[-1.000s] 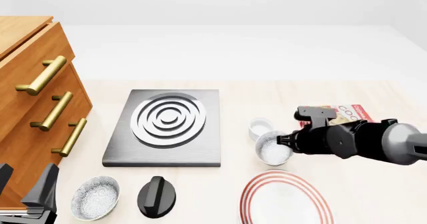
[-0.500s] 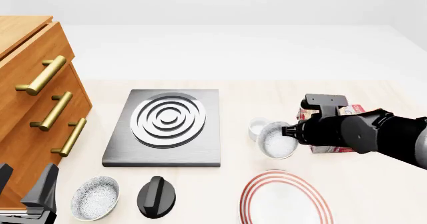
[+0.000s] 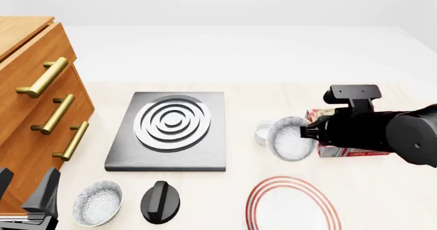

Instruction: Pick the akita bowl between the plate and the ramekin and place it on the plate.

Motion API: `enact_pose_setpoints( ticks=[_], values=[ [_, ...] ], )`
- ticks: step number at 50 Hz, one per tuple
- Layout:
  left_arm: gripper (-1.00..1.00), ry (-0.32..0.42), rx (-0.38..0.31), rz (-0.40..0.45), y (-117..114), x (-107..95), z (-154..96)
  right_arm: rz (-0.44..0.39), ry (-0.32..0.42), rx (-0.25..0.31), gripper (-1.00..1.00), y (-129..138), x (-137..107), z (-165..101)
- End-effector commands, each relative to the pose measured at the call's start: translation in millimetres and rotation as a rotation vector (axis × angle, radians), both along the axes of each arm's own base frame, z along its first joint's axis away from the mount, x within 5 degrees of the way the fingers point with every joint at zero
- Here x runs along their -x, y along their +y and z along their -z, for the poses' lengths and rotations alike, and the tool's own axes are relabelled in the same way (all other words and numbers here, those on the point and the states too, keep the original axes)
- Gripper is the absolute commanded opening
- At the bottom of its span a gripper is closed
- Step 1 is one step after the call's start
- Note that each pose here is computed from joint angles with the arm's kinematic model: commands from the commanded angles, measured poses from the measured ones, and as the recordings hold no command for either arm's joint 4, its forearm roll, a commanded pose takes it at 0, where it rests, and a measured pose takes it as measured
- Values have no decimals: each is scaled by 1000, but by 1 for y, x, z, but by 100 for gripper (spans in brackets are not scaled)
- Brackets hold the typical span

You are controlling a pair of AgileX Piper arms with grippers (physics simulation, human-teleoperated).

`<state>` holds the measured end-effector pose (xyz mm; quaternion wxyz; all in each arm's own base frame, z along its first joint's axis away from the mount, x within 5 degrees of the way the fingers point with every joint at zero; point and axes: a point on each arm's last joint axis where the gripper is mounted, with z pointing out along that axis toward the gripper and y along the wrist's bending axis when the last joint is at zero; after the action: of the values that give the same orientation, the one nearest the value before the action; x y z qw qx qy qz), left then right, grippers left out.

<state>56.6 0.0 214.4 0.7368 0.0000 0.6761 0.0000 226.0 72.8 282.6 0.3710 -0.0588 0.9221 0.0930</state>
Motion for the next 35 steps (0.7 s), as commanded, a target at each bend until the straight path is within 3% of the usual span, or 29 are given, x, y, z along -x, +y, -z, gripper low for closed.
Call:
enact_pose_setpoints(
  ticks=[1, 35],
  values=[
    [100, 0, 0, 0, 0, 0, 0, -40, -20, -13, -100, 0, 29, -24],
    [100, 0, 0, 0, 0, 0, 0, -124, 23, -3, -100, -2, 78, -3]
  ],
)
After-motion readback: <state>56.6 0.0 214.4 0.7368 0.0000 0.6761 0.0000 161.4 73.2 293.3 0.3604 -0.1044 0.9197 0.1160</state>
